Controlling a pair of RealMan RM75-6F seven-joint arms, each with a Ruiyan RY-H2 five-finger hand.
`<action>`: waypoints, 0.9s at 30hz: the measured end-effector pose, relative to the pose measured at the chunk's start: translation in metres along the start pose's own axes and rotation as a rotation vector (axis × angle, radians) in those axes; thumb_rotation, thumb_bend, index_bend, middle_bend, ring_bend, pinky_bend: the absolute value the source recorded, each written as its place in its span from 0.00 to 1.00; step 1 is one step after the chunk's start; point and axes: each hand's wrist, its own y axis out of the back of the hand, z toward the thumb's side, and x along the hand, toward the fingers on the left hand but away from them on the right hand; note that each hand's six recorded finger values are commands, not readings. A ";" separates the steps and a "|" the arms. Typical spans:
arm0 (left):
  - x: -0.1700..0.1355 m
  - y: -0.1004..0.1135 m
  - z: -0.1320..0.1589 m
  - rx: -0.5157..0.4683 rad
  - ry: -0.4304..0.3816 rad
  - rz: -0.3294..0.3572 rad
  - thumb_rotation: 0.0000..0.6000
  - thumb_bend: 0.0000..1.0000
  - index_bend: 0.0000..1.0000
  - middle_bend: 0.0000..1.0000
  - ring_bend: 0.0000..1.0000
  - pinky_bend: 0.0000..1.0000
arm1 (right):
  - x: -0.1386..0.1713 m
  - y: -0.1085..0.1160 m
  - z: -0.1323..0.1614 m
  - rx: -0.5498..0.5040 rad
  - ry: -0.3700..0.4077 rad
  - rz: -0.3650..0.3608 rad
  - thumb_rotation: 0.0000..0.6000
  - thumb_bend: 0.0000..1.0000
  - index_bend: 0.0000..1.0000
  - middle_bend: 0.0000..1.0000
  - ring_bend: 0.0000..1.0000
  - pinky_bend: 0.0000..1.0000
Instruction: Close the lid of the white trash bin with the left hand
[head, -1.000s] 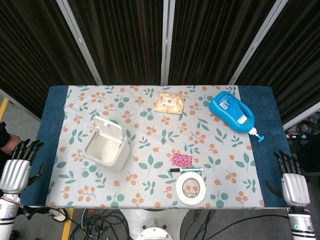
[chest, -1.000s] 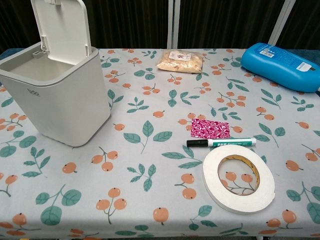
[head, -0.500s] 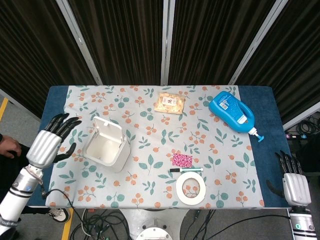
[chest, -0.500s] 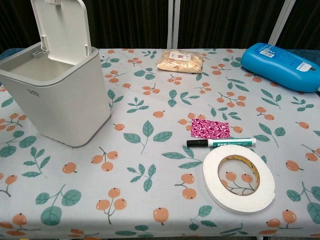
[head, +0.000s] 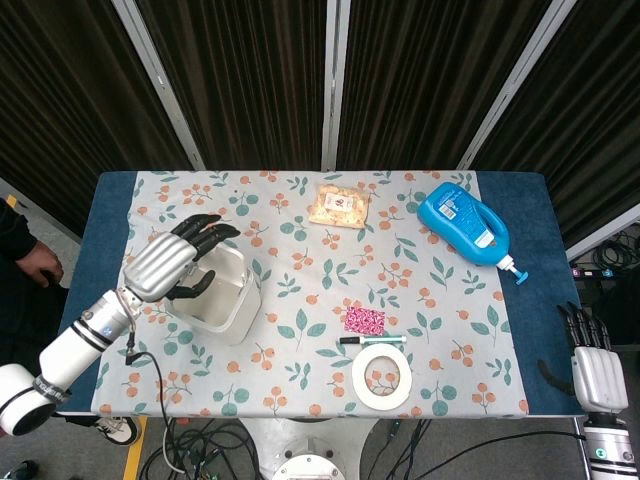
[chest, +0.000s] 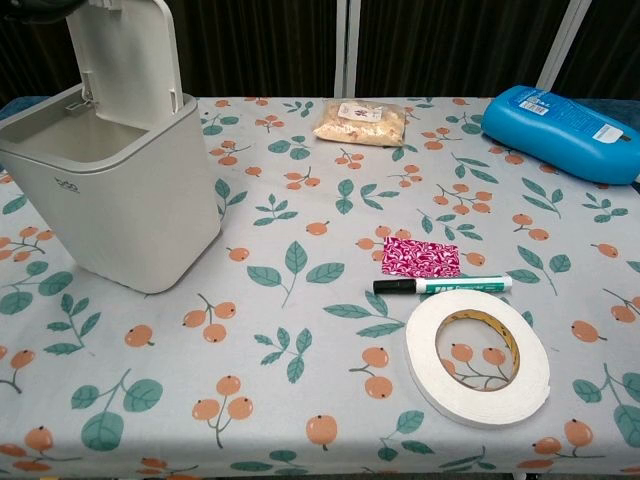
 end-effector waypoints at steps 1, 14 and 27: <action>0.002 -0.001 0.001 0.002 -0.001 -0.016 1.00 0.55 0.11 0.14 0.02 0.09 | 0.000 0.000 0.000 -0.002 0.001 -0.001 1.00 0.18 0.00 0.00 0.00 0.00; -0.005 -0.004 0.000 0.032 0.042 -0.094 1.00 0.56 0.11 0.22 0.09 0.09 | 0.000 0.000 -0.008 -0.010 -0.016 0.000 1.00 0.18 0.00 0.00 0.00 0.00; -0.026 -0.006 0.013 0.083 0.058 -0.131 1.00 0.60 0.12 0.25 0.11 0.09 | -0.003 -0.007 -0.011 -0.014 -0.020 0.020 1.00 0.18 0.00 0.00 0.00 0.00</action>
